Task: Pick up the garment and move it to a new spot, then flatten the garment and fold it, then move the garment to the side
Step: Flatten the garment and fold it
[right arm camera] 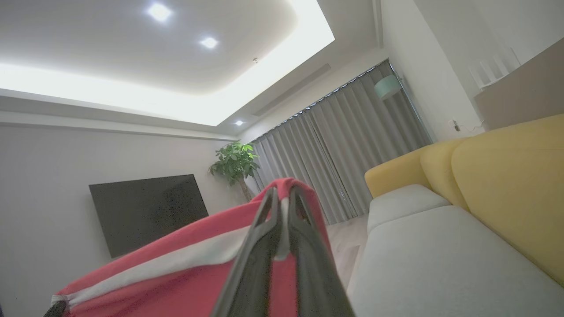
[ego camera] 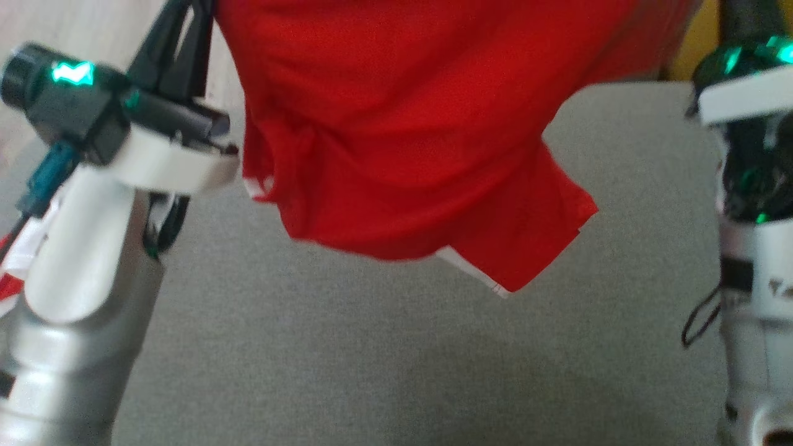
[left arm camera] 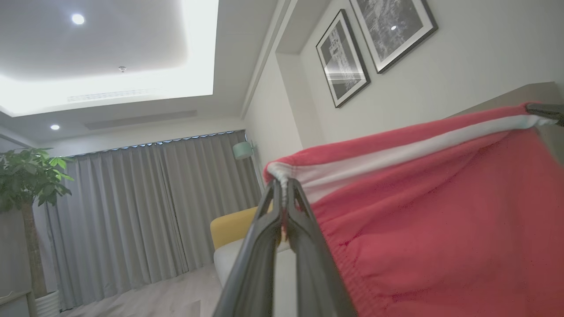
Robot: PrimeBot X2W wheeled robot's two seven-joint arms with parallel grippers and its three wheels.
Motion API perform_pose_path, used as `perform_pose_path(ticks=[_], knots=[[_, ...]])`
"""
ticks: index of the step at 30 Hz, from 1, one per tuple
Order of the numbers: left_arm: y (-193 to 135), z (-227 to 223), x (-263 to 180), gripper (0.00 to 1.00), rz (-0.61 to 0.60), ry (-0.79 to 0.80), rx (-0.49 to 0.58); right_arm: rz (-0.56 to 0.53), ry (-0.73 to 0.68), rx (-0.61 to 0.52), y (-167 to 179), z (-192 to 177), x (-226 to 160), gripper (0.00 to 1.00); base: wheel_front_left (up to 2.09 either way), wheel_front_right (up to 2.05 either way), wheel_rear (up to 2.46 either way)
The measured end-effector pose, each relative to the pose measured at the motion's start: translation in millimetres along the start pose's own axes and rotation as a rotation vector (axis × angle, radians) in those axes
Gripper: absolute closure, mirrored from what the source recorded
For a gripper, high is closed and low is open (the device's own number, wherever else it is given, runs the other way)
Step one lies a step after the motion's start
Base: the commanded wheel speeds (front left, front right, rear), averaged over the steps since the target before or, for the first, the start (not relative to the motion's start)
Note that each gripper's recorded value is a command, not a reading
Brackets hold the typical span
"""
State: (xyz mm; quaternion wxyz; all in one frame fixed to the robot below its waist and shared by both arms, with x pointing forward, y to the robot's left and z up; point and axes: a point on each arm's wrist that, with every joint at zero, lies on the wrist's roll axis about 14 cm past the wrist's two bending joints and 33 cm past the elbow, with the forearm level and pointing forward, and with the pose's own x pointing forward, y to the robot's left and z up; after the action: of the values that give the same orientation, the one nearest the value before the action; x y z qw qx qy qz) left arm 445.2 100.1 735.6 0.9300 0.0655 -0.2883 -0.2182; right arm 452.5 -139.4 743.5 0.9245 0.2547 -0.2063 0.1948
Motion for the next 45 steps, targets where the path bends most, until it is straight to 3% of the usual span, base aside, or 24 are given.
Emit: perform_pose_path(ticks=[11, 15, 20, 24, 28, 31, 45], knots=[[8.7, -58.6, 81.7, 1.00, 0.048, -0.007, -0.022, -0.069, -0.143, -0.170, -51.3, 10.3, 88.5, 1.00, 0.00, 0.00, 0.00], [-0.5, -80.8, 90.7, 1.00, 0.046, 0.004, -0.090, -0.123, -0.089, -0.170, -80.9, -19.0, 87.7, 1.00, 0.00, 0.00, 0.00], [-37.1, -161.9, 34.5, 1.00, 0.045, 0.227, -0.218, -0.221, 0.116, -0.155, -120.4, -88.5, 29.9, 1.00, 0.00, 0.00, 0.00], [-76.7, -222.2, -48.5, 1.00, 0.064, 0.467, -0.325, -0.337, 0.314, -0.074, -143.2, -155.0, -54.3, 1.00, 0.00, 0.00, 0.00], [-121.7, -249.5, -126.2, 1.00, 0.045, 0.663, -0.411, -0.458, 0.428, 0.029, -148.5, -193.7, -134.6, 1.00, 0.00, 0.00, 0.00], [-148.2, -251.4, -166.3, 1.00, 0.008, 0.750, -0.437, -0.491, 0.490, 0.058, -141.3, -205.9, -176.9, 1.00, 0.00, 0.00, 0.00], [-162.0, -213.0, -233.4, 1.00, 0.081, 0.789, -0.493, -0.558, 0.538, 0.145, -110.6, -196.6, -271.5, 1.00, 0.00, 0.00, 0.00]])
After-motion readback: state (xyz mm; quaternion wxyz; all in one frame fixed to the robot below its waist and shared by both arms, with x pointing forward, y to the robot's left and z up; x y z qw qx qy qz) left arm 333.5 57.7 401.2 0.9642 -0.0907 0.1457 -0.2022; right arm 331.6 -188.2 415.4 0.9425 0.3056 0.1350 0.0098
